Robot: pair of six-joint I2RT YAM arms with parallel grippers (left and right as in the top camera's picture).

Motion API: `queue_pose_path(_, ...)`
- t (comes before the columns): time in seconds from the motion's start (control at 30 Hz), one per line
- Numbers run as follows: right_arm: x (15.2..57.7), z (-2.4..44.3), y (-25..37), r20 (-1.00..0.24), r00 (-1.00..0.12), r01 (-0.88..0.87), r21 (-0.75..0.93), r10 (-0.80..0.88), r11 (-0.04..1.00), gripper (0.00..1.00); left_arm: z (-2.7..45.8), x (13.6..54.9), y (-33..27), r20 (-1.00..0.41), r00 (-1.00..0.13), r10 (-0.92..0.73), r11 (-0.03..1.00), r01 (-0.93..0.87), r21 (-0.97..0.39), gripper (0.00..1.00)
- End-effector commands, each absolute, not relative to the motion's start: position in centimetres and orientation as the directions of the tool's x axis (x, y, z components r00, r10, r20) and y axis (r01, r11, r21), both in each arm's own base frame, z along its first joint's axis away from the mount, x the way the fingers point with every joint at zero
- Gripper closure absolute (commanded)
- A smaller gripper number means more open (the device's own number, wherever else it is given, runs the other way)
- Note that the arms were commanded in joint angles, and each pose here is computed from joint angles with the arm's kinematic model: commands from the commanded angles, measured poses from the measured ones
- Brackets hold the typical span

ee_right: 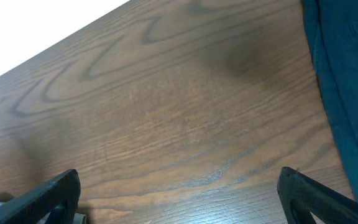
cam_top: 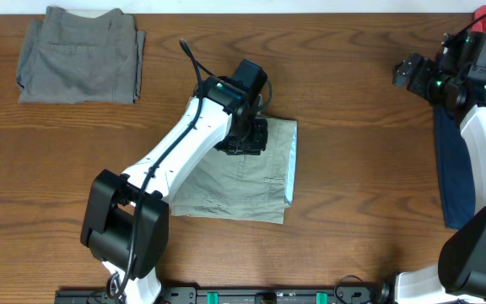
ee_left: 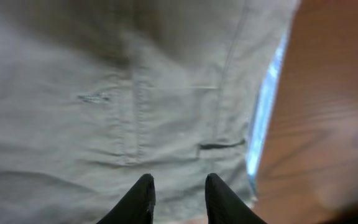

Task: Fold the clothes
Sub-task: 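Lay the folded edge down and press it flat with the left gripper, then open and withdraw the left gripper toward the upper left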

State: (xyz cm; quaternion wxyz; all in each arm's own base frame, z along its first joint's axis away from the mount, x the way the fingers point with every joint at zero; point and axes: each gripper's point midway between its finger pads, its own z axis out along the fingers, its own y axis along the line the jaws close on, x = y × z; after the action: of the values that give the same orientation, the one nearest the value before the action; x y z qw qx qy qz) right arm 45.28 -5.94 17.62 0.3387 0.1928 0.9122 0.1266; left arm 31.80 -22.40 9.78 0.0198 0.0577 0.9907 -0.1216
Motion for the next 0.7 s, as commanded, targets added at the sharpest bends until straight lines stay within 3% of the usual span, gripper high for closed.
queue_pose_path(0.0,45.4,17.8,-5.7,-0.569,-0.696,0.262,0.368,0.438,0.892,0.01,10.6,34.3,-18.7,-0.155,-0.986,0.062,0.993,0.077,-0.094,0.51)
queue_pose_path(0.1,45.4,17.8,-5.6,-0.569,-0.696,0.262,0.368,0.438,0.892,0.01,10.7,36.1,-14.9,-0.174,-0.984,-0.027,0.998,-0.017,-0.057,0.15)
queue_pose_path(0.17,45.4,17.8,-5.7,-0.569,-0.696,0.262,0.368,0.438,0.892,0.01,10.6,37.2,-11.9,-0.170,-0.979,-0.110,0.993,-0.101,-0.060,0.02)
queue_pose_path(0.37,45.4,17.8,-5.7,-0.569,-0.696,0.262,0.368,0.438,0.892,0.01,10.4,38.1,-3.2,-0.100,-0.937,-0.335,0.937,-0.320,-0.138,0.02)
queue_pose_path(0.53,45.4,17.8,-5.6,-0.569,-0.696,0.262,0.368,0.438,0.892,0.01,9.6,37.1,-1.6,-0.007,-0.948,-0.317,0.876,-0.290,-0.385,0.02)
queue_pose_path(0.67,45.4,17.8,-5.6,-0.569,-0.696,0.262,0.368,0.438,0.892,0.01,7.9,35.8,-1.8,0.032,-0.956,-0.291,0.828,-0.268,-0.493,0.02)
